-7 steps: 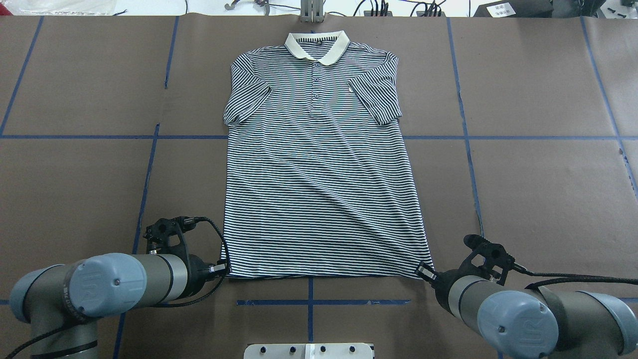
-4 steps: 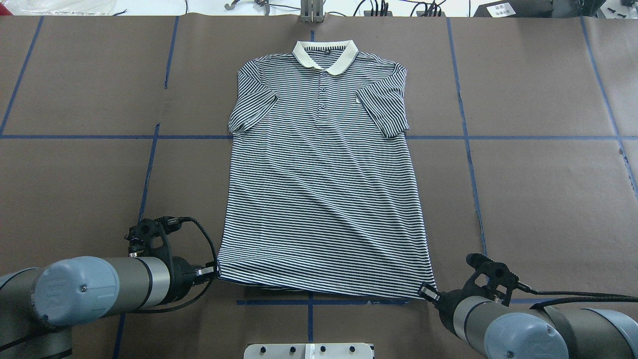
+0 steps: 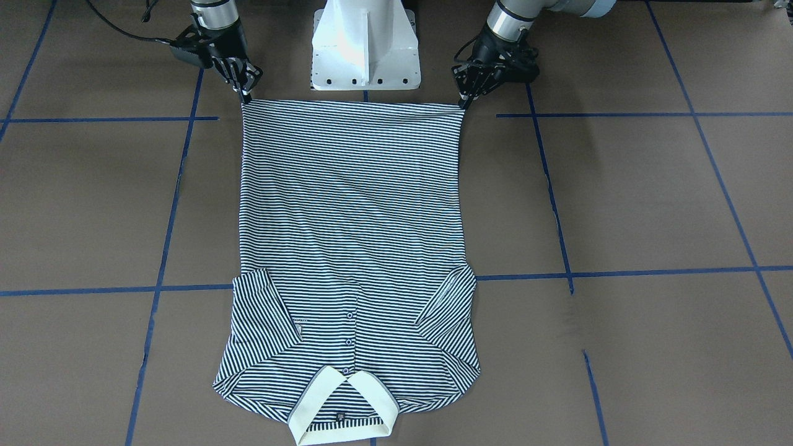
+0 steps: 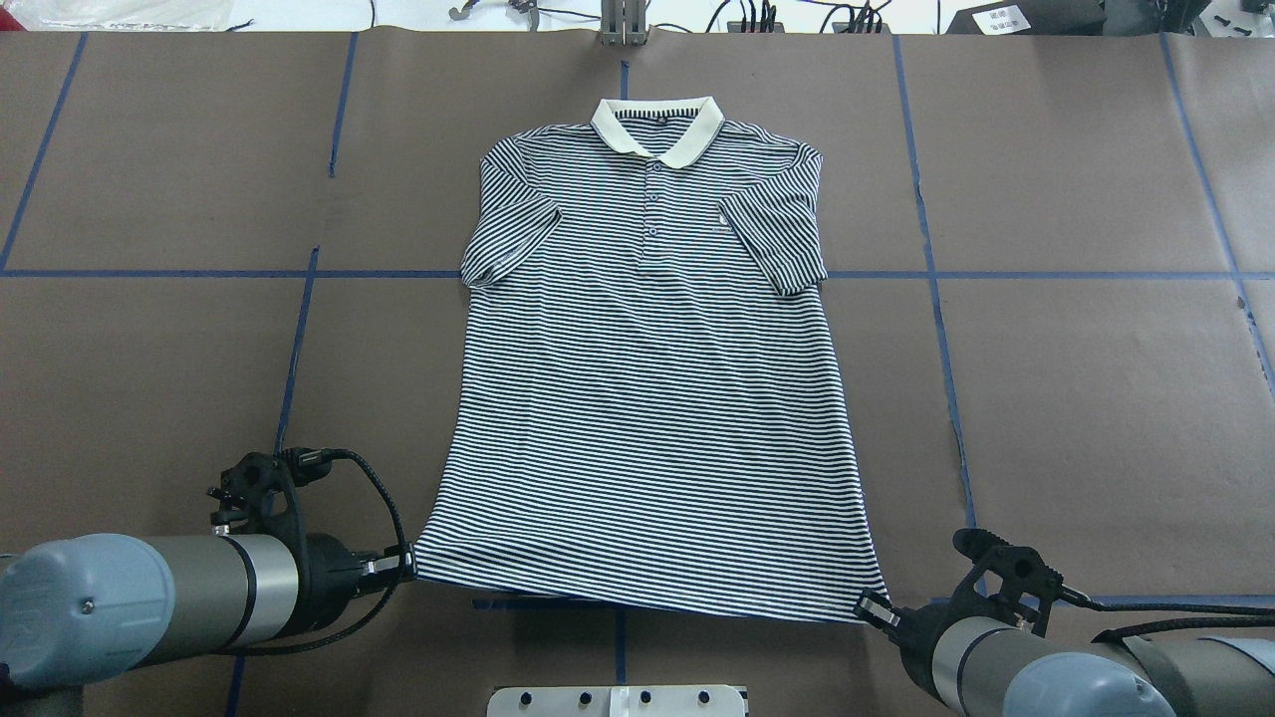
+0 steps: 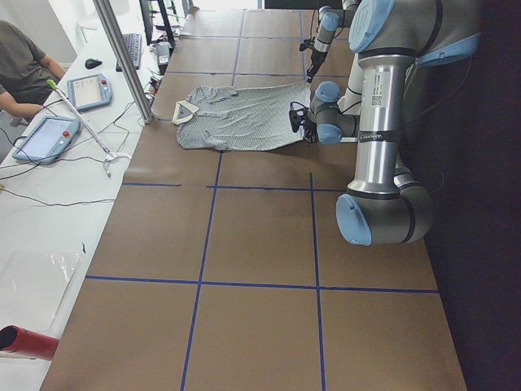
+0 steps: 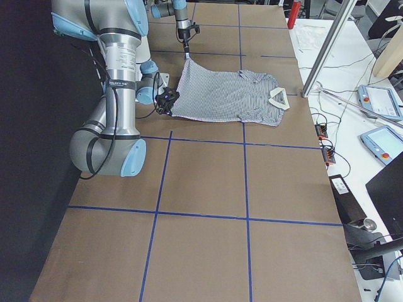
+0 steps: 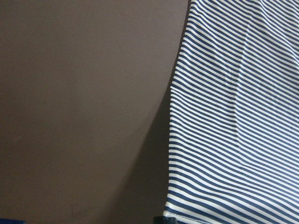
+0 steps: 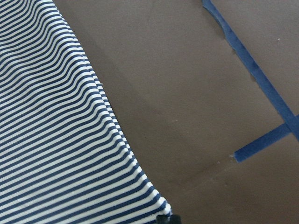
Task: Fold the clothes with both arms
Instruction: 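Grasp both hem corners with the left and right grippers, then lift the hem with both grippers and fold it toward the collar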
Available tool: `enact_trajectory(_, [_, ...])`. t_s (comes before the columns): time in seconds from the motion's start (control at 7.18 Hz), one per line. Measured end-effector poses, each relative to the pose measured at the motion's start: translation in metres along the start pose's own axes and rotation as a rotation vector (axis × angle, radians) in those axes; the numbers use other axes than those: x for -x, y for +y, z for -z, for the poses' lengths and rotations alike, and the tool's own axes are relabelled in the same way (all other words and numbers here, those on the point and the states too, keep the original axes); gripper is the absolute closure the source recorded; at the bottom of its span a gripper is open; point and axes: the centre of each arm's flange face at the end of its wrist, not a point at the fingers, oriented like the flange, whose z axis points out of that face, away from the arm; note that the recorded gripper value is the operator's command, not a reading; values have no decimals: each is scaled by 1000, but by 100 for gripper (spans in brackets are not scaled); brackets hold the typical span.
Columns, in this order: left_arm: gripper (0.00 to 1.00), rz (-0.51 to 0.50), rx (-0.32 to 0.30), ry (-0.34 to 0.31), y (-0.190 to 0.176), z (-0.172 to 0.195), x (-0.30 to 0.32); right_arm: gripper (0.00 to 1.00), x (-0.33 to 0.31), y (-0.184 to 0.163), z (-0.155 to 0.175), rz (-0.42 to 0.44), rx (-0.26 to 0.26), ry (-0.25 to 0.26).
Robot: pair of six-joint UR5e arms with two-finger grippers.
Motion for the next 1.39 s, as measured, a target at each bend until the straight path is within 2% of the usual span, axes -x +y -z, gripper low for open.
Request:
enact_trajectory(0.42, [100,43,29,65,13,40,-22,100,-1,-12,46,-11,25,-35])
enact_trajectory(0.7, [100,59,-6,47,1,55,-40,100,25,-41,70,-61,-27,-63])
enact_trajectory(0.98, [100,59,-119,40,-53,51,-68,100,81,-77,71,-85,-101,-77])
enact_trajectory(1.11, [100,49,-178,34,-88,37,-88,100,114,-104,64,-78,-134,-67])
enact_trajectory(1.39, [100,24,-295,-6,-170,6,-120,100,170,-177,32,-32,-206,-8])
